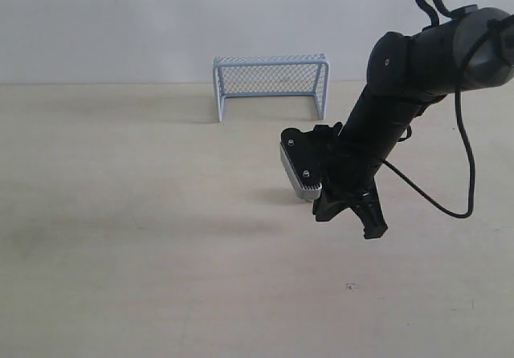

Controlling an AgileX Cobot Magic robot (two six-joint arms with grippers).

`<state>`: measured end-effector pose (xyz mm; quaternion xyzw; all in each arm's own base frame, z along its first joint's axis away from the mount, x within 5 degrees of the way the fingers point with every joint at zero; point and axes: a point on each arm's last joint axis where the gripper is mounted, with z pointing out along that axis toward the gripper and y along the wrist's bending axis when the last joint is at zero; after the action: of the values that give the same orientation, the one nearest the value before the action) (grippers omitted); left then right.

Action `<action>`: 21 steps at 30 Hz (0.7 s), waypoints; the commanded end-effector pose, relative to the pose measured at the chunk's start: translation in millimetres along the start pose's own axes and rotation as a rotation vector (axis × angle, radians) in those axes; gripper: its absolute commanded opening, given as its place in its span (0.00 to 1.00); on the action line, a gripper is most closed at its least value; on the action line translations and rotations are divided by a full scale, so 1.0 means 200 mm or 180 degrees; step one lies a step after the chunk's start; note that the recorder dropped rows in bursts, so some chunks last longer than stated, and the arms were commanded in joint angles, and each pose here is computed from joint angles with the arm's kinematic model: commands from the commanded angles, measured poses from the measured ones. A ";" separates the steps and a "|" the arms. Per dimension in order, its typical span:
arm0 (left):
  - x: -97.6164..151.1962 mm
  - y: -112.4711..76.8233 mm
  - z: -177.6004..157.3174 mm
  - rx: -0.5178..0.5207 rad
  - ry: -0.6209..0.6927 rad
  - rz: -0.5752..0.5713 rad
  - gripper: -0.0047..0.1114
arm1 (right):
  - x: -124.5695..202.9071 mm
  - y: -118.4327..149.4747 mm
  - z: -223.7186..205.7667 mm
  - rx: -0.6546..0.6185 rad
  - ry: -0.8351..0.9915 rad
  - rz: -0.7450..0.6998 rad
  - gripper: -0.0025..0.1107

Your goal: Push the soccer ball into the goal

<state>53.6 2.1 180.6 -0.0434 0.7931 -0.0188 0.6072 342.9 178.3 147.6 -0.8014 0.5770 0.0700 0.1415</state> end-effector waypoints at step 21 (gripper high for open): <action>-0.01 0.00 0.00 0.0005 -0.0045 -0.0048 0.09 | 0.02 0.04 0.03 -0.0300 0.0076 -0.0033 0.02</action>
<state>53.6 2.1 180.6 -0.0434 0.7931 -0.0188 0.6072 337.4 175.4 139.7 -0.8086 0.5726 0.0894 0.1017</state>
